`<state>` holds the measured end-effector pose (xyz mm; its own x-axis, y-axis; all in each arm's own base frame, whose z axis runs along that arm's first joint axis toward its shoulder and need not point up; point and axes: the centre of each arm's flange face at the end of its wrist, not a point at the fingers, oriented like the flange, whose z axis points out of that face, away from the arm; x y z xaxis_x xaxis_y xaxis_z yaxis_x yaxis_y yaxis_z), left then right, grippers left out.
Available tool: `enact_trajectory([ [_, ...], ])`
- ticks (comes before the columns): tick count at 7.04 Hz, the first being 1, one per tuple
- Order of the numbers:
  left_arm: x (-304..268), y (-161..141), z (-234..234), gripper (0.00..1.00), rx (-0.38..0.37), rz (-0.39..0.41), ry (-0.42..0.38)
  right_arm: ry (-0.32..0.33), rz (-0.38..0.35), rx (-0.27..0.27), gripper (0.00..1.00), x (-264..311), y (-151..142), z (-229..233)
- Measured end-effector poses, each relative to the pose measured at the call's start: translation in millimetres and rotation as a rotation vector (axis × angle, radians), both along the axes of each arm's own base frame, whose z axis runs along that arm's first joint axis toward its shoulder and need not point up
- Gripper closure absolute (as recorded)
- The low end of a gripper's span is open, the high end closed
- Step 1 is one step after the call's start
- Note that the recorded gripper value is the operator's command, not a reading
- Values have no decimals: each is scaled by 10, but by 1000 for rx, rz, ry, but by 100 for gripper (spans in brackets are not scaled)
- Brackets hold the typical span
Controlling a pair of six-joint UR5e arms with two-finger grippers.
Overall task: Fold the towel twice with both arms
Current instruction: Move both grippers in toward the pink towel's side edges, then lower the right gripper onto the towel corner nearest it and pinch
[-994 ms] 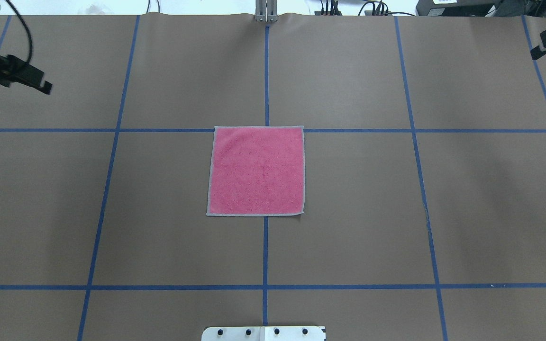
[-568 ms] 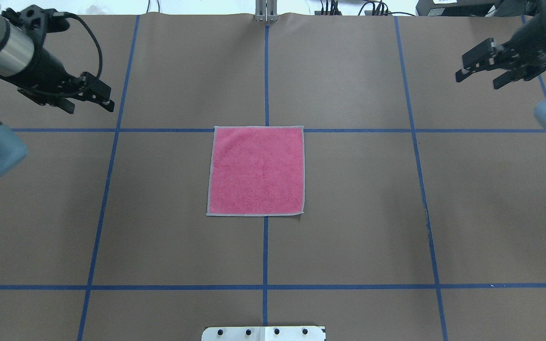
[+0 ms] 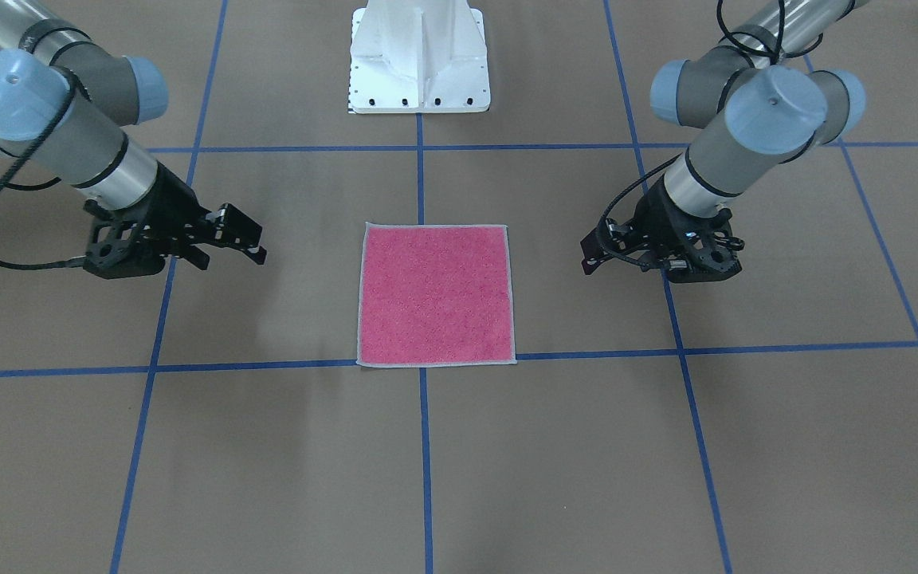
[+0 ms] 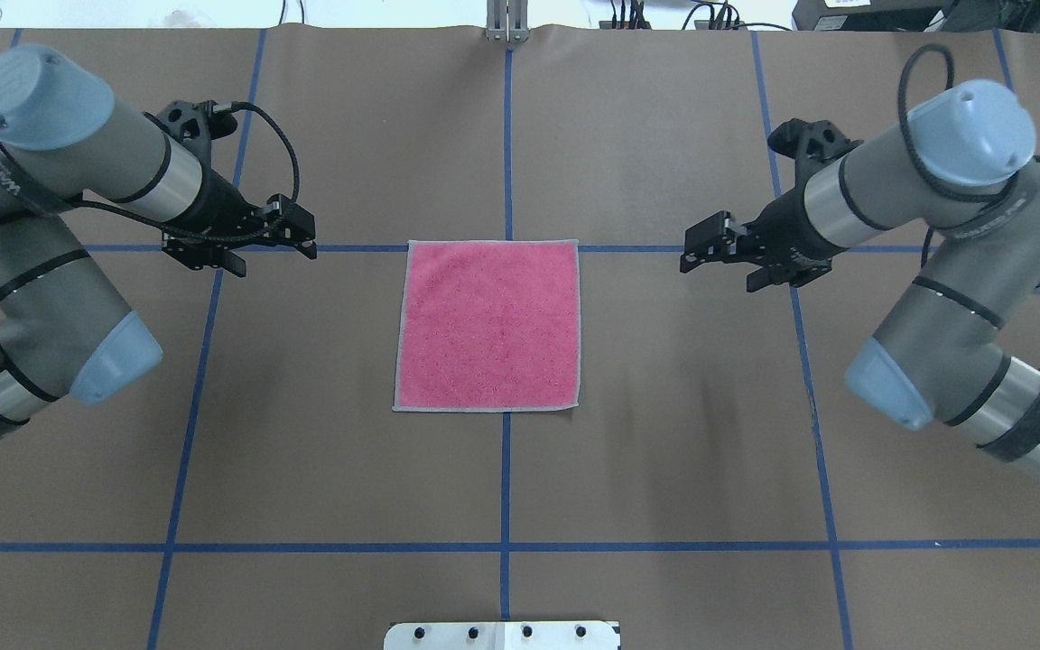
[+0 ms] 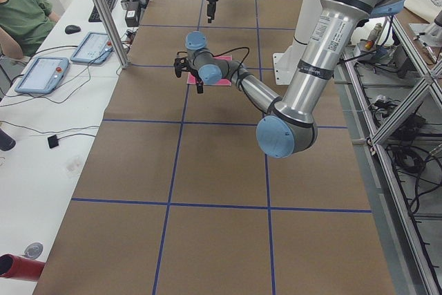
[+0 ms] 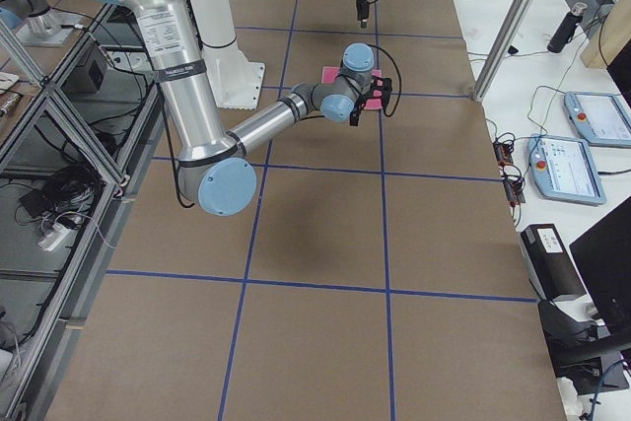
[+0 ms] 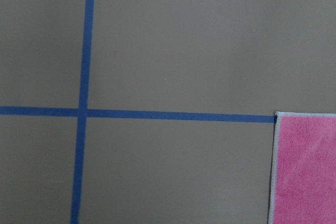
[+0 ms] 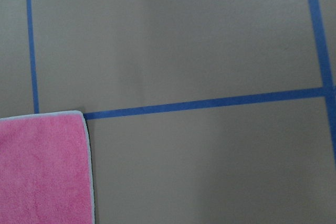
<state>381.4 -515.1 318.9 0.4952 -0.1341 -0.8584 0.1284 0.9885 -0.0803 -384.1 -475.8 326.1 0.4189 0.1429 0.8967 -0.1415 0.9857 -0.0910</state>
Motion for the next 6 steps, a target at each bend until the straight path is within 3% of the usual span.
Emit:
enact_trajectory([
  [3, 144, 65, -36, 0, -3, 2, 1, -14, 80, -88, 8, -1090, 630, -388],
  [6, 150, 68, -48, 0, -2, 3, 2, 5, 78, -144, 12, -1548, 818, -383],
])
